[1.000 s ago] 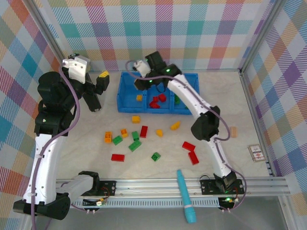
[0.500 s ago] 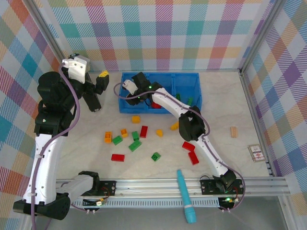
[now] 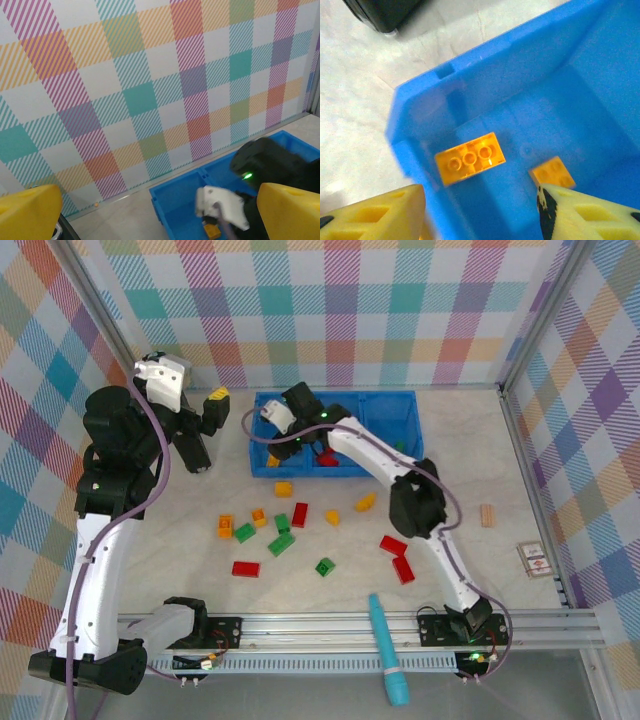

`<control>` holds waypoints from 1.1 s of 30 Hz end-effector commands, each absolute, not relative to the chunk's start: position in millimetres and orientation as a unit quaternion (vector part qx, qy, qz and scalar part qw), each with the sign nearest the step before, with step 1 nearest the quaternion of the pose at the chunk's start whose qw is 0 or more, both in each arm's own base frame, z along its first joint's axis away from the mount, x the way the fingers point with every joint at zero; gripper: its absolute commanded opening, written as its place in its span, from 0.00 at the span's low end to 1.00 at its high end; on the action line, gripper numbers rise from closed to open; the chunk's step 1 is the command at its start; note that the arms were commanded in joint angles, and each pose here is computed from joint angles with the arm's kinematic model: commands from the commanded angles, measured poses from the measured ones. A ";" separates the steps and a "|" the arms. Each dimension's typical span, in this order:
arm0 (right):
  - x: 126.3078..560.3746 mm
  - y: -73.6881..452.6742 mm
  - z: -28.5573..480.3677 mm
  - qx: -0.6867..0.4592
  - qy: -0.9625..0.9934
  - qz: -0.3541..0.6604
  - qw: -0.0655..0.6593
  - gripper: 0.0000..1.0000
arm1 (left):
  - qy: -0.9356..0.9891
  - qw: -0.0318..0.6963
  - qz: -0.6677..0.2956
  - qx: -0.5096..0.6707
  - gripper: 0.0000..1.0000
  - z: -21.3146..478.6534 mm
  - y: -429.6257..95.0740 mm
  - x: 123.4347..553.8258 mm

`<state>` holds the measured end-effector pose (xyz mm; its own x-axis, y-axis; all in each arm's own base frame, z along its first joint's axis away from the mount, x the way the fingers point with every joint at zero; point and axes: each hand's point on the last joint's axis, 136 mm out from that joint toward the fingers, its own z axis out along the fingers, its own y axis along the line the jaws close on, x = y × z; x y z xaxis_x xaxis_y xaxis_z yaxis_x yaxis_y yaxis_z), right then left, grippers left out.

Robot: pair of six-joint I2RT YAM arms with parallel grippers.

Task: Sort the legos into containers by color
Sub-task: Place the lego in the container, then pick up the lego from the center of the table.

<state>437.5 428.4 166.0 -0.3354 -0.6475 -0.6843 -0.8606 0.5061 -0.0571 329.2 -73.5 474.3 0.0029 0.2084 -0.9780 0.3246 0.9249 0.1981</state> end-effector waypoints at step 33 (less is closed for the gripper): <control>348.9 208.6 50.3 0.273 0.918 0.228 0.177 0.69 | 0.688 0.695 -0.055 0.199 1.00 483.2 -78.5 324.9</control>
<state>337.5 192.5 49.2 -0.7935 0.5637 -0.2294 0.4284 0.7851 0.4473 327.2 -77.8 473.8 0.0110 0.2055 -0.9786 0.3489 0.9164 0.1964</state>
